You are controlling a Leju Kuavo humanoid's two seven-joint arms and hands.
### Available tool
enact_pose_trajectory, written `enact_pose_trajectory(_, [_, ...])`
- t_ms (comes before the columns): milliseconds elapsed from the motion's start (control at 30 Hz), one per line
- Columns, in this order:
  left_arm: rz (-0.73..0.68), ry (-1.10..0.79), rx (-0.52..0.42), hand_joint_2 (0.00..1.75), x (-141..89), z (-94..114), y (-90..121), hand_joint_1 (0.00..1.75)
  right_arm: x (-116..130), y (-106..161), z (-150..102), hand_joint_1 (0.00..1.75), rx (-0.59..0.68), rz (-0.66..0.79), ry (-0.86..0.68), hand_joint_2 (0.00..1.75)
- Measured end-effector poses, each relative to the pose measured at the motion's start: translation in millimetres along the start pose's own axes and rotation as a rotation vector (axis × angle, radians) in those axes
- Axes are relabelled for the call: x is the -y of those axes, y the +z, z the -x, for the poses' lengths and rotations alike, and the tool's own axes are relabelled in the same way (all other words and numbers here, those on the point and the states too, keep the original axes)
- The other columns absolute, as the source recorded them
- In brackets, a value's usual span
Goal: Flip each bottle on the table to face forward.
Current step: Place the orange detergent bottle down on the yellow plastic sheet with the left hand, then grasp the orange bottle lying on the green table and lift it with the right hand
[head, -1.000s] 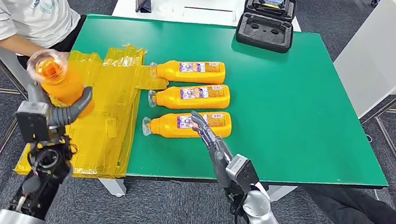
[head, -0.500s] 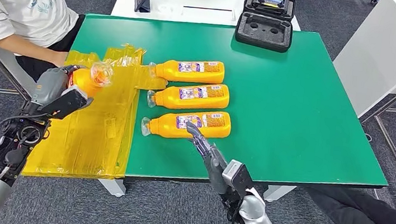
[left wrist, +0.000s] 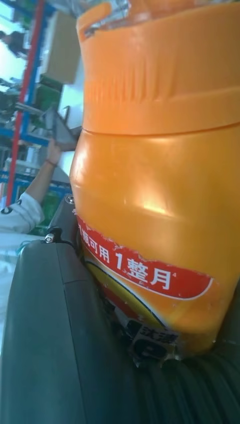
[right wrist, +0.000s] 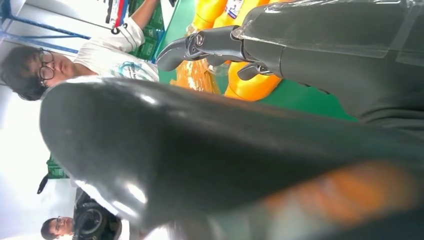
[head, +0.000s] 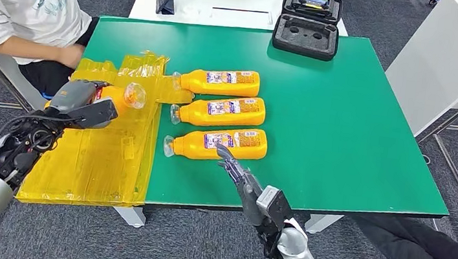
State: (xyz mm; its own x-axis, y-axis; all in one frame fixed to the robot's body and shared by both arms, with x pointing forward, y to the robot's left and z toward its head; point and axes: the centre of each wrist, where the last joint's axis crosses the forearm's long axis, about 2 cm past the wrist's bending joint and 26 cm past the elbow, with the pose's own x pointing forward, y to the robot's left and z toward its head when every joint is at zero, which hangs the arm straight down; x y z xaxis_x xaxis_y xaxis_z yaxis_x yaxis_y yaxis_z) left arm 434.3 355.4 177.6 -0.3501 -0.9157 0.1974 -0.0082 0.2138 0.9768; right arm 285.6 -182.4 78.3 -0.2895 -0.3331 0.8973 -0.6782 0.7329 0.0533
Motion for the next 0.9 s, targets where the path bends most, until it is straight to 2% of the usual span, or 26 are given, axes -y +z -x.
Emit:
enact_pose_trajectory(133, [0.082,-0.034,0.005,1.75,-3,1,-6,1.75,1,1,0,0.0,-0.004,-0.004,-0.004,0.0])
enact_pose_trajectory(433, [0.171,-0.08,-0.001,1.75,-1,4,-7,1.75,3,1,0,0.0,-0.005,-0.007,-0.011,0.0])
enact_pose_trajectory(567, [0.207,-0.075,-0.036,1.75,8,12,3,1.75,5,0,1,0.0,-0.005,-0.018,-0.022,0.0])
enact_pose_trajectory(733, [0.23,-0.086,-0.085,1.75,31,21,26,1.75,14,-10,1,0.0,-0.001,-0.029,-0.015,0.0])
enact_pose_trajectory(900, [0.265,-0.09,-0.106,1.75,40,25,34,1.75,18,-14,2,0.0,-0.002,-0.029,-0.018,0.0])
